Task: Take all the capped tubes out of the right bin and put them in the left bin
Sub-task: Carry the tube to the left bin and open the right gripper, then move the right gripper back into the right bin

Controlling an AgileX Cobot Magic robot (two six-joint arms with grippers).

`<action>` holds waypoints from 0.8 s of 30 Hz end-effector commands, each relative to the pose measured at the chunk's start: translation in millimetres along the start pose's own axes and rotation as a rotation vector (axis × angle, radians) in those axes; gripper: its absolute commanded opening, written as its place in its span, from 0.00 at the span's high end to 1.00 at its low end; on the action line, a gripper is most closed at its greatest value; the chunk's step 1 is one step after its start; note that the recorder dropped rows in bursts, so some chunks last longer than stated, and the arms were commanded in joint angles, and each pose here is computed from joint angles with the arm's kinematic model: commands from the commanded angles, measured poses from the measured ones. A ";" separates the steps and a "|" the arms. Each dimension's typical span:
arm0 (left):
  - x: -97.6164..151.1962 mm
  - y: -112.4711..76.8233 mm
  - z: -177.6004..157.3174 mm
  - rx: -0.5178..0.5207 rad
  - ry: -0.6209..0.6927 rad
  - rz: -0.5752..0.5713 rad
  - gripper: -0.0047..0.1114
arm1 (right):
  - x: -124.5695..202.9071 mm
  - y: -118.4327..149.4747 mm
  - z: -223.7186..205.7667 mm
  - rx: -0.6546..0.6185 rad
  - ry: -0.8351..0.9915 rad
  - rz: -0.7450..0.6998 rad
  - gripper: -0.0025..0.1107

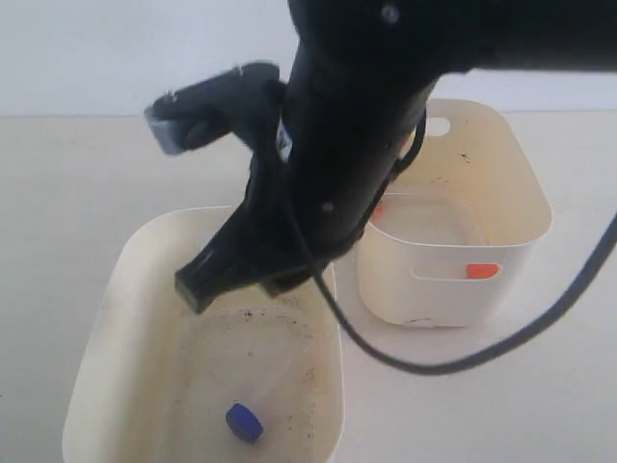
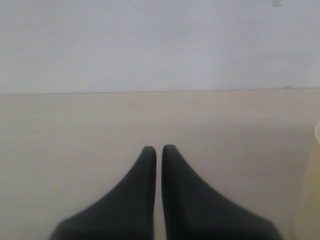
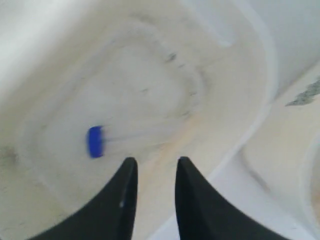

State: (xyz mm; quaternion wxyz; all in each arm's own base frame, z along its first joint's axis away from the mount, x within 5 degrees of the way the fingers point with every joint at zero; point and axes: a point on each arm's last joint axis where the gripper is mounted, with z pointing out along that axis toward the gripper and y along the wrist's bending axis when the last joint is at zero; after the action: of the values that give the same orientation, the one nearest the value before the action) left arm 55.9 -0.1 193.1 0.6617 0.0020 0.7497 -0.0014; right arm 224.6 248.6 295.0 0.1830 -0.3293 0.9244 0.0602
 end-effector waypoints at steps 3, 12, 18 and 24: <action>-1.7 -0.1 -0.2 0.001 -0.009 -0.016 0.92 | -25.4 -45.1 -47.4 0.376 -0.203 0.060 0.80; -1.7 -0.1 -0.2 0.001 -0.009 -0.016 0.92 | -25.9 -145.9 -27.3 0.349 -0.210 0.442 0.80; -1.7 -0.1 -0.2 0.001 -0.009 -0.016 0.92 | -24.7 -181.9 19.2 0.220 -0.141 0.516 0.80; -1.7 -0.1 -0.2 0.001 -0.009 -0.016 0.92 | -27.2 -191.5 69.3 0.212 -0.090 0.498 0.52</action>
State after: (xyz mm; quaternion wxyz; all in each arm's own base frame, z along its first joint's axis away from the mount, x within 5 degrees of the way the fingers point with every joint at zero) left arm 55.9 -0.1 193.1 0.6617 0.0020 0.7497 -0.0014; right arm 375.7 130.9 257.2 0.2363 -0.0647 0.9694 0.0164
